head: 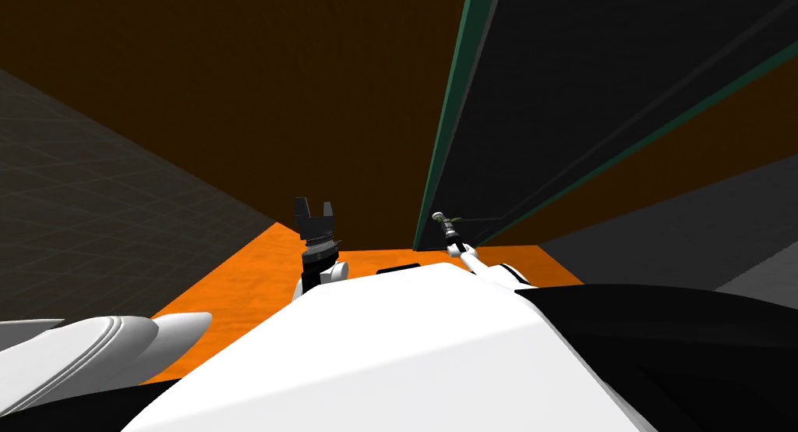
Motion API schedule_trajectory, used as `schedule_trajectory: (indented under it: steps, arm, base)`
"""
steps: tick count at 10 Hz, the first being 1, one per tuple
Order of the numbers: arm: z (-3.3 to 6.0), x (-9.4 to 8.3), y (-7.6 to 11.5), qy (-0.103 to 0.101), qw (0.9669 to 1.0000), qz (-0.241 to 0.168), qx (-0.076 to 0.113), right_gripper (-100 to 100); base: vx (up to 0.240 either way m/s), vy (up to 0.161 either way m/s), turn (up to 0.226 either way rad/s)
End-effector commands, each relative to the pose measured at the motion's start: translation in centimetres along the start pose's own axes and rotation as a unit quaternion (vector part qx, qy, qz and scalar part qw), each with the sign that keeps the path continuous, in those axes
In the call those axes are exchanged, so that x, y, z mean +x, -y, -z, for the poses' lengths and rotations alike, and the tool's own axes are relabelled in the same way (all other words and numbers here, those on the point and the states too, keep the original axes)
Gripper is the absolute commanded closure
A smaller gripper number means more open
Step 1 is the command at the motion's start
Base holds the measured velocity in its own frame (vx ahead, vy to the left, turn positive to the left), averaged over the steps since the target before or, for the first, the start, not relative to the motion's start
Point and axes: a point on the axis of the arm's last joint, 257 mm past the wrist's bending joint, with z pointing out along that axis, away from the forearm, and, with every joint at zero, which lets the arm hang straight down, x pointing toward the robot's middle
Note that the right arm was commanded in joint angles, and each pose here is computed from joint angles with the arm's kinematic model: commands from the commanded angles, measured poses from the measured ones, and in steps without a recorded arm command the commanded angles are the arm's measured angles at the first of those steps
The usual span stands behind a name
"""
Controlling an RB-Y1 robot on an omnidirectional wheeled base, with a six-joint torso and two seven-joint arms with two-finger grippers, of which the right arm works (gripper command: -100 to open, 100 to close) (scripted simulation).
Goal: Pull the door open
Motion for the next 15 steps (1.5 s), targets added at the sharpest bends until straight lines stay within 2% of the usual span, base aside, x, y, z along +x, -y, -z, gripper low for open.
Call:
schedule_trajectory:
  steps: [1,8,10,11,15]
  arm:
    - [0.40,0.2,0.1,-0.009,1.0000,-0.001,0.000,100]
    - [2.44,-0.1,0.1,-0.055,0.9985,0.000,-0.002,100]
    - [2.54,0.1,0.2,-0.057,0.9984,-0.002,0.000,100]
    - [3.47,0.1,0.4,-0.067,0.9978,-0.002,0.000,100]
    - [5.14,-0.4,0.3,-0.087,0.9962,0.000,-0.004,100]
  base:
    - [-0.169,-0.041,0.116]
    - [-0.213,-0.075,0.120]
    - [-0.160,-0.062,0.069]
    - [-0.146,-0.045,0.136]
    - [-0.169,-0.066,0.101]
